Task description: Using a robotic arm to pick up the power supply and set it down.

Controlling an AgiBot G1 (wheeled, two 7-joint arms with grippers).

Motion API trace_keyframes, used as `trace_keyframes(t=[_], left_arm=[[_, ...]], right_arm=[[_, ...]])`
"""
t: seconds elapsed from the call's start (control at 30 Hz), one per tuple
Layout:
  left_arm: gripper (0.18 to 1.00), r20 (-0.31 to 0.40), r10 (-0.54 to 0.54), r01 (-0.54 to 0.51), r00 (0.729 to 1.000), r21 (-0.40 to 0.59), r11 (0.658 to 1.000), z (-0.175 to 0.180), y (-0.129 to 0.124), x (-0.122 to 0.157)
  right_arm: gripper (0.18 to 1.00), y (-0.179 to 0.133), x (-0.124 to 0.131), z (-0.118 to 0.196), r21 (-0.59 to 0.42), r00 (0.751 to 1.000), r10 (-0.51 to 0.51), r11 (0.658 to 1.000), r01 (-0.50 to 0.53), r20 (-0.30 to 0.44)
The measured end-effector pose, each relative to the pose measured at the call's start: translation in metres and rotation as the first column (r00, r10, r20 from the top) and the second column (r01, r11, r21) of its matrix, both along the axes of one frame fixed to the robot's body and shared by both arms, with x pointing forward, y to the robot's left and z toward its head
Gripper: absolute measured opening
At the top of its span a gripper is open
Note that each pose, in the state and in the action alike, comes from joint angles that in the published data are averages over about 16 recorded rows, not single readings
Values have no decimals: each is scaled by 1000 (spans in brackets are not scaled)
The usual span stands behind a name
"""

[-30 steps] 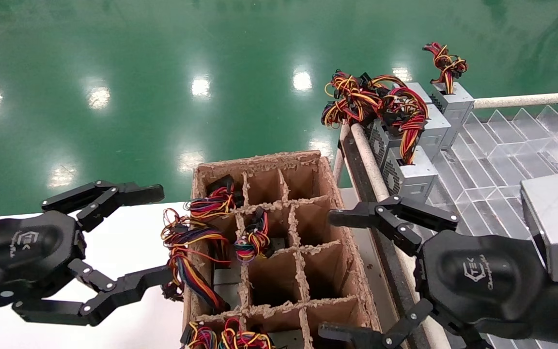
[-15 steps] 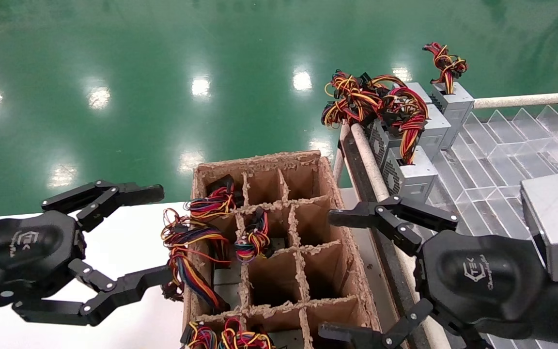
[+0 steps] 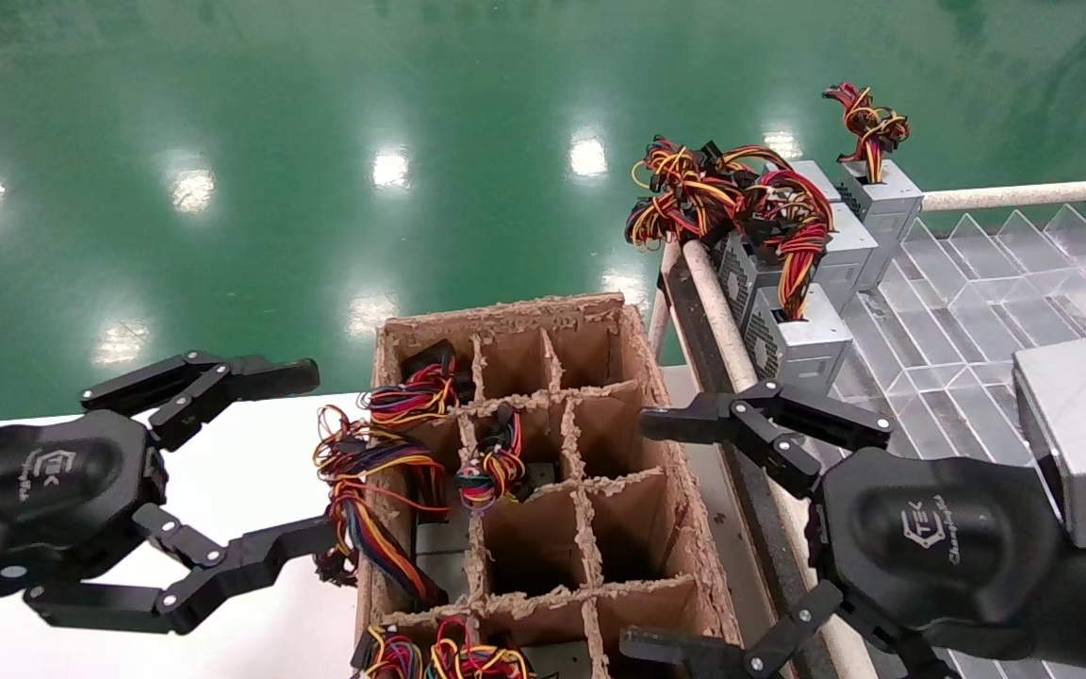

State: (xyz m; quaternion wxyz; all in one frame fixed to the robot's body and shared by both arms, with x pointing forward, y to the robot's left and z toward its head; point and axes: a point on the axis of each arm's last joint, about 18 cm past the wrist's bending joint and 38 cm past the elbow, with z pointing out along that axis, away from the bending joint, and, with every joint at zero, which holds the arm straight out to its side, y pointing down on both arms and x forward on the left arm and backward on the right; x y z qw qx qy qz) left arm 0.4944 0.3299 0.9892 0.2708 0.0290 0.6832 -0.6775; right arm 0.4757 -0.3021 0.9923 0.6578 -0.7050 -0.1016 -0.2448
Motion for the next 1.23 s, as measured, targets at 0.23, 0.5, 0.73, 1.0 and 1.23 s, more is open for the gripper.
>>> trace_keyframes(t=[0.23, 0.5, 0.73, 1.0, 1.23], left_arm=[[1001, 0, 0, 0, 1000, 0, 1000, 0, 0, 0], [1001, 0, 0, 0, 1000, 0, 1000, 0, 0, 0], [1001, 0, 0, 0, 1000, 0, 1000, 0, 0, 0], [1001, 0, 0, 0, 1000, 0, 1000, 0, 0, 0], [1001, 0, 0, 0, 1000, 0, 1000, 0, 0, 0]], right_arm=[[1000, 0, 0, 0, 0, 1000, 0, 1000, 0, 0], [1000, 0, 0, 0, 0, 1000, 0, 1000, 0, 0], [1000, 0, 0, 0, 0, 1000, 0, 1000, 0, 0], [1000, 0, 0, 0, 0, 1000, 0, 1000, 0, 0], [1000, 0, 0, 0, 0, 1000, 0, 1000, 0, 0]])
